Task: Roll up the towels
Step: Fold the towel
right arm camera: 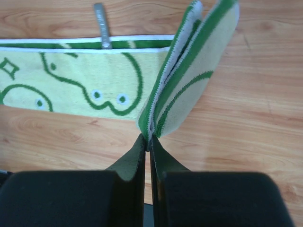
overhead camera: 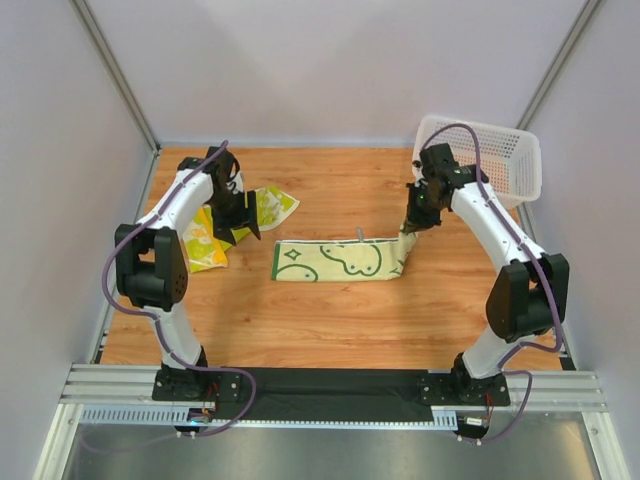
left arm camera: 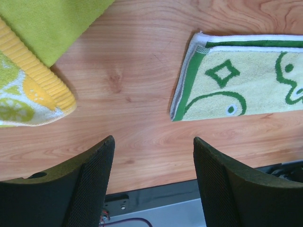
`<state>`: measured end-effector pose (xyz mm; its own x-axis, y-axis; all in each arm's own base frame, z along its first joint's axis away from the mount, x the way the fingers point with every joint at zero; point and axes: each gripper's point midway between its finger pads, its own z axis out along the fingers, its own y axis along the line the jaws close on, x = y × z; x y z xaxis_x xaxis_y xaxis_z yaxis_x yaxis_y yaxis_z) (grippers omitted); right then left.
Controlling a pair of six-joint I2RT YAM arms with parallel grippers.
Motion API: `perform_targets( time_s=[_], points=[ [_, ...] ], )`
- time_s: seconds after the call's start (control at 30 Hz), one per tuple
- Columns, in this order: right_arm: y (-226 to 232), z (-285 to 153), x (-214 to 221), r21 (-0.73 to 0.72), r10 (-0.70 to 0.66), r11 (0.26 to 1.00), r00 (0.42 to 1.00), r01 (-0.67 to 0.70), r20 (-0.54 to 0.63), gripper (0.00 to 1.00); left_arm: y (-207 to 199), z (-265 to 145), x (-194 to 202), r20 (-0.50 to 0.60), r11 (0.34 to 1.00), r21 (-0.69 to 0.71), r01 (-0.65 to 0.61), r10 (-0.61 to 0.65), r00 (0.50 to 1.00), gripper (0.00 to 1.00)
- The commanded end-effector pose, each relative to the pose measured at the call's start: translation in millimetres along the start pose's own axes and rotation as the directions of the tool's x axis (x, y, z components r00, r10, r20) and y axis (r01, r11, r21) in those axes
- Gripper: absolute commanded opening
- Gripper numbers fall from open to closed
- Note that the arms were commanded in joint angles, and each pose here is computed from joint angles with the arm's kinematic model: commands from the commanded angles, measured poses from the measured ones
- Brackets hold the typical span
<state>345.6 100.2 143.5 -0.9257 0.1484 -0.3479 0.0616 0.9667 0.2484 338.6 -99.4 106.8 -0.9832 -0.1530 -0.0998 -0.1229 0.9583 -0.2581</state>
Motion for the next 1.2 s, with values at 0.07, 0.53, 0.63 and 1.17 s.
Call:
perform_targets(
  time_s=[0.07,0.53,0.63,1.17],
  points=[
    [60,-17,-5,-0.051,-0.167,0.985,0.986,0.168,0.011,0.00,-10,-21,-1,0.065,0.999,0.054,0.011,-0.014,0.998,0.74],
    [187,-2,21,-0.218,-0.391,0.900,0.920,0.378,-0.017,0.00,-3,-25,2,0.074,0.998,0.058,0.017,-0.021,0.997,0.74],
    [205,6,34,-0.237,-0.435,0.878,0.900,0.415,-0.037,0.00,1,-26,2,0.075,0.998,0.059,0.021,-0.026,0.997,0.74],
    [268,35,79,-0.326,-0.576,0.781,0.816,0.532,-0.049,0.00,11,-21,5,0.069,0.998,0.055,0.038,-0.042,0.997,0.74]
  ],
)
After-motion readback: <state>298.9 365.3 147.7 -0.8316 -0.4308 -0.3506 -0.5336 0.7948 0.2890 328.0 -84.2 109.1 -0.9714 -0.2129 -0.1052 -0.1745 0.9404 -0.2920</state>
